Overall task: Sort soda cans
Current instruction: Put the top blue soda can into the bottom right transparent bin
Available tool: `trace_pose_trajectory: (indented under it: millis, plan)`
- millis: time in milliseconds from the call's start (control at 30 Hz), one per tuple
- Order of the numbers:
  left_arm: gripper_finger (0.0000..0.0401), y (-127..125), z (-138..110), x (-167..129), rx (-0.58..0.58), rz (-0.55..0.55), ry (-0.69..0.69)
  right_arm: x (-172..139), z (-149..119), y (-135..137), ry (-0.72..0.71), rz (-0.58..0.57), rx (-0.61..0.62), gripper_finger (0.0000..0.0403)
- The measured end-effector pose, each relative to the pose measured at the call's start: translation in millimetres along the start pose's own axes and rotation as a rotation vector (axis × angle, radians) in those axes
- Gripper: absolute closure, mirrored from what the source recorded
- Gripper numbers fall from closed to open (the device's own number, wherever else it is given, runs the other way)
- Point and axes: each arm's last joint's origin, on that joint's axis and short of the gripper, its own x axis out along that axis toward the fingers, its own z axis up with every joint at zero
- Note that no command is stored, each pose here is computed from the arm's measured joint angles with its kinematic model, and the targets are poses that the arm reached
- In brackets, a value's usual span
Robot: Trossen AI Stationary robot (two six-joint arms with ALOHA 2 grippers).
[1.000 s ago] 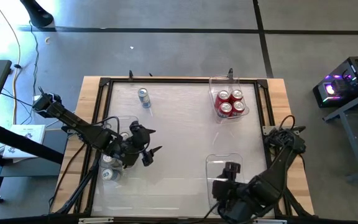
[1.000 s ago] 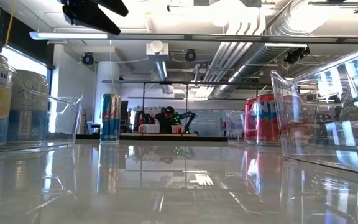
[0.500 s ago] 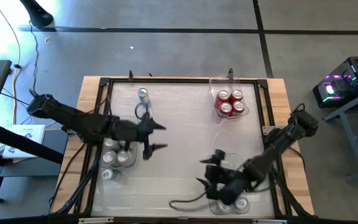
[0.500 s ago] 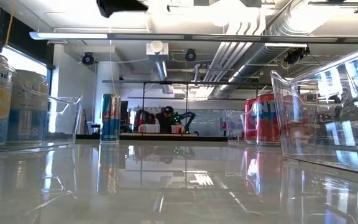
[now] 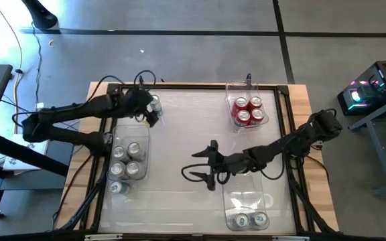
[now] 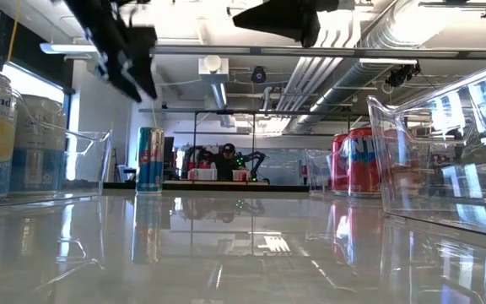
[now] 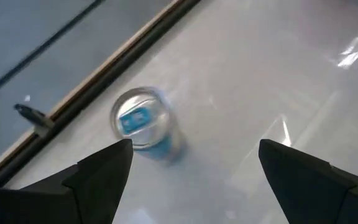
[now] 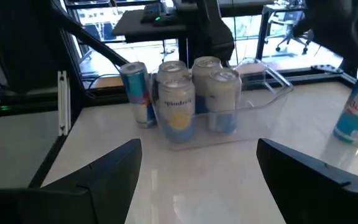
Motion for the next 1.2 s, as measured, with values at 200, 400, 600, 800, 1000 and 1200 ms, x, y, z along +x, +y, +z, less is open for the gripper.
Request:
trace_pose_trajectory:
  millis: [200,400,600,800,1000,1200]
  plan:
    - [0.0056,32.4,1.3,43.0,-0.090,0.021,0.028,-1.3,2.0,5.1,0.005,0.023,-0.028,0.0089]
    - [0.0056,42.8,2.3,73.1,-0.114,0.015,0.049,-2.0,-2.2,6.0,0.042,0.022,-0.040,0.0089]
    - [0.0057,39.1,-1.5,96.1,-0.094,-0.002,0.112,-2.1,-3.6,5.7,0.057,0.018,-0.022,0.0089]
    - [0.0085,37.5,-5.1,94.9,-0.089,-0.005,0.148,-13.1,3.6,8.6,0.041,-0.038,-0.002,0.0089]
    - [0.0158,29.4,-9.7,80.8,-0.089,-0.021,0.183,-52.4,25.4,18.4,0.013,-0.085,-0.006,0.0089]
    - [0.0202,-8.0,-5.4,66.3,-0.110,-0.172,0.109,-85.5,37.7,30.1,-0.027,-0.111,-0.012,0.0089]
